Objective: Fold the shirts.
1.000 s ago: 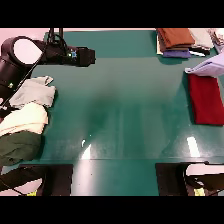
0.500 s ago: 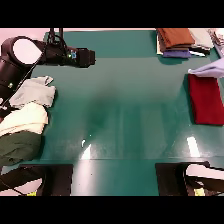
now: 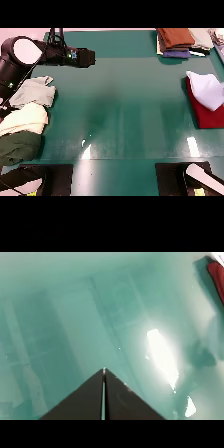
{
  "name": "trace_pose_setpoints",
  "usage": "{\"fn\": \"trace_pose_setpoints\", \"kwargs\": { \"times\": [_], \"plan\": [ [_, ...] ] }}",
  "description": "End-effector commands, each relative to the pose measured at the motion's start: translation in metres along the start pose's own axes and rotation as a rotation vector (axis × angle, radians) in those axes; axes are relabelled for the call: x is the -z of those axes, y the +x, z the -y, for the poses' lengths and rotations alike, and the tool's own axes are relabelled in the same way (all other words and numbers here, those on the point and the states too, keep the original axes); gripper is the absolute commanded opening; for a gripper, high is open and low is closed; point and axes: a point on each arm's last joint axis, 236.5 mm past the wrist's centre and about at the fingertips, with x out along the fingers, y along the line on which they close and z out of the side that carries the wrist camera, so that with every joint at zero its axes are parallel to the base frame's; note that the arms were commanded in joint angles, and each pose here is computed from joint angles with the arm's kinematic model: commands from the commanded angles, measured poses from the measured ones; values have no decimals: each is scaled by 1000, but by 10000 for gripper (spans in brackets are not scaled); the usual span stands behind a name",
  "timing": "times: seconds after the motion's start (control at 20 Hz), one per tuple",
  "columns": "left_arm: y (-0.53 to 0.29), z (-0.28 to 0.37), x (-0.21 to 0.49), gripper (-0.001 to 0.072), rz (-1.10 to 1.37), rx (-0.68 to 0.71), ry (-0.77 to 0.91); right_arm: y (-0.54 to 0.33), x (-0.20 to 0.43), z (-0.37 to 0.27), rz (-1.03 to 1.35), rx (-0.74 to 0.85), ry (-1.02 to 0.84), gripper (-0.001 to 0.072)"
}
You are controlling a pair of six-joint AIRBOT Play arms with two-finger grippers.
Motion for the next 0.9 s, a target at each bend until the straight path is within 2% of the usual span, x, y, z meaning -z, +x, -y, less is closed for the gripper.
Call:
{"fn": "trace_pose_setpoints", "kwargs": {
  "times": [0.0,0.15,0.3,0.7,0.75,0.8,0.85],
  "plan": [
    [0,0,0,24,0,0,7,-10,33,23,-39,38,57,489],
    [0,0,0,24,0,0,6,-36,22,4,25,17,5,489],
    [0,0,0,24,-2,0,6,-53,22,-47,67,-60,-116,488],
    [0,0,5,24,-22,-1,3,-60,126,-212,-93,-385,-545,485],
    [0,0,5,24,-22,-2,3,-60,141,-226,-121,-415,-587,474],
    [0,0,5,25,-22,-1,3,-60,158,-238,-151,-442,-629,422],
    [0,0,5,25,-22,-2,3,-61,171,-247,-175,-463,-664,323]
  ]
}}
